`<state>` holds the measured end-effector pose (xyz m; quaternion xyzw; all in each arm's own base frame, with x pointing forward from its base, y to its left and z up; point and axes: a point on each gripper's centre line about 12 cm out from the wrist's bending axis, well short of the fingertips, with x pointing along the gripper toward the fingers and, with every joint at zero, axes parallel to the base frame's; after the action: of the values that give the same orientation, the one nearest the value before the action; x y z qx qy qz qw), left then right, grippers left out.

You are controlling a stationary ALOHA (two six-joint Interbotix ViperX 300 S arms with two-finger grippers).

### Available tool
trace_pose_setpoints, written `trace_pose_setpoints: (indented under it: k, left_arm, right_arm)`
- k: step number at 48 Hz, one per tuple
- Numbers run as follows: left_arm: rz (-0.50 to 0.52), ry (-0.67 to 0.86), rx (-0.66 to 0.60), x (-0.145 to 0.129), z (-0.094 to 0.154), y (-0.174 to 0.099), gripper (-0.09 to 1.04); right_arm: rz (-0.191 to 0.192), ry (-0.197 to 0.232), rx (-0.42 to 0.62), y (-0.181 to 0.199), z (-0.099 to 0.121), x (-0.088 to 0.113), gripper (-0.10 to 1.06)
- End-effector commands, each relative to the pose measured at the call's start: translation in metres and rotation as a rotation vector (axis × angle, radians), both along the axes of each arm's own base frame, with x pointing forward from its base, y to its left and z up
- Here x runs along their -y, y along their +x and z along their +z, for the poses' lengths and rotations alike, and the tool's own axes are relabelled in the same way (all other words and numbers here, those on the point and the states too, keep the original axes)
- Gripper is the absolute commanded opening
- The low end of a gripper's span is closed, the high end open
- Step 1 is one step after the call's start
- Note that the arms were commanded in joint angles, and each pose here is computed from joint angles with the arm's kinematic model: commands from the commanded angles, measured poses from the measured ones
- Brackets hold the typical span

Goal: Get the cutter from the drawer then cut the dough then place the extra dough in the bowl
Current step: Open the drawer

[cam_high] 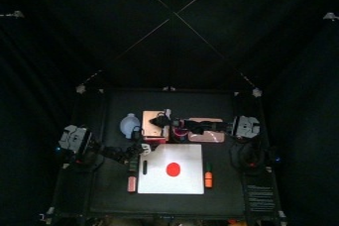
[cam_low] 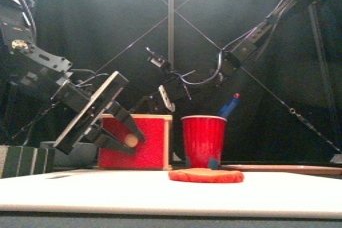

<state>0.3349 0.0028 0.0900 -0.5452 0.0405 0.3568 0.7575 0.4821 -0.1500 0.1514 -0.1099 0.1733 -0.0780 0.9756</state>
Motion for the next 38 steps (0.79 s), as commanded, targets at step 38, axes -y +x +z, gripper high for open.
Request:
trace_pose_setpoints:
  k: [38]
  left_arm:
    - [-0.157,-0.086,-0.052,0.04,0.003,-0.007,0.57]
  right_arm:
    - [0.001,-0.004,-0.007,0.001,0.003,-0.001,-0.03]
